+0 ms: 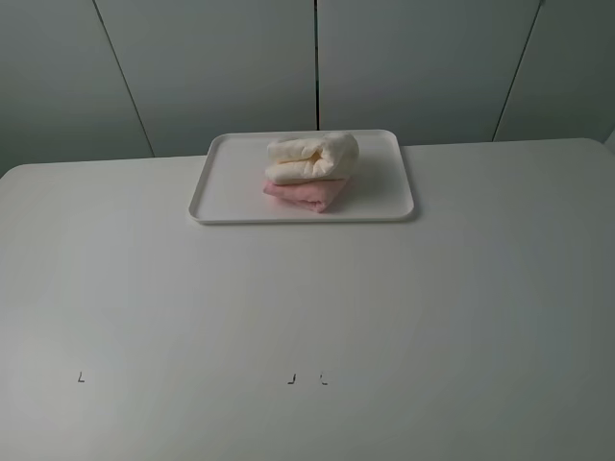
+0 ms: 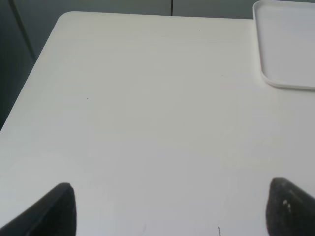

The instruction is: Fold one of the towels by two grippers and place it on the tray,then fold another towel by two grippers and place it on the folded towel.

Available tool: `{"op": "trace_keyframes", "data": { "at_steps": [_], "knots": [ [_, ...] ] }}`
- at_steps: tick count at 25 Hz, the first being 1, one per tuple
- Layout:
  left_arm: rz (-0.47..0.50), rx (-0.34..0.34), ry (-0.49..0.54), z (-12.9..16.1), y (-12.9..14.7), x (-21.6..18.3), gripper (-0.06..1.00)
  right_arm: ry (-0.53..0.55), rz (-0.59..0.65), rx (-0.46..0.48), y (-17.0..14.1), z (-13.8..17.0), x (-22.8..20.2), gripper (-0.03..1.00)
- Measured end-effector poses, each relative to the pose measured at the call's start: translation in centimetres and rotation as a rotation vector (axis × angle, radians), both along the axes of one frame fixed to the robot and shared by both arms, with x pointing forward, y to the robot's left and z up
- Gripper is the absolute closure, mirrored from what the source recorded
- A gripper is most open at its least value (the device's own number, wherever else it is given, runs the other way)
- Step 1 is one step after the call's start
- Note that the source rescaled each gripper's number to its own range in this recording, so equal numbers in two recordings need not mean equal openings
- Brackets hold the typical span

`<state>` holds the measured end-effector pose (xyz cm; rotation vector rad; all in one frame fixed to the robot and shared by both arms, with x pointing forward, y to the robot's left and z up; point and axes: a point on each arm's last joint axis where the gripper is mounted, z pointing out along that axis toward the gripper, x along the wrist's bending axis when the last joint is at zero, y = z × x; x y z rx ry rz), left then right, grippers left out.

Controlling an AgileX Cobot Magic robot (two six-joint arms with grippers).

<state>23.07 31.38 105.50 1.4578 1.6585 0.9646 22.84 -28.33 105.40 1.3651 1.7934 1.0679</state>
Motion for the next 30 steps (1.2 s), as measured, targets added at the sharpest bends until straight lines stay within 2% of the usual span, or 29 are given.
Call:
{"op": "trace_keyframes", "data": {
  "at_steps": [30],
  "knots": [
    [0.0, 0.0, 0.0, 0.0, 0.0, 0.0, -0.04, 0.0, 0.0, 0.0, 0.0, 0.0, 0.0, -0.03]
  ]
}}
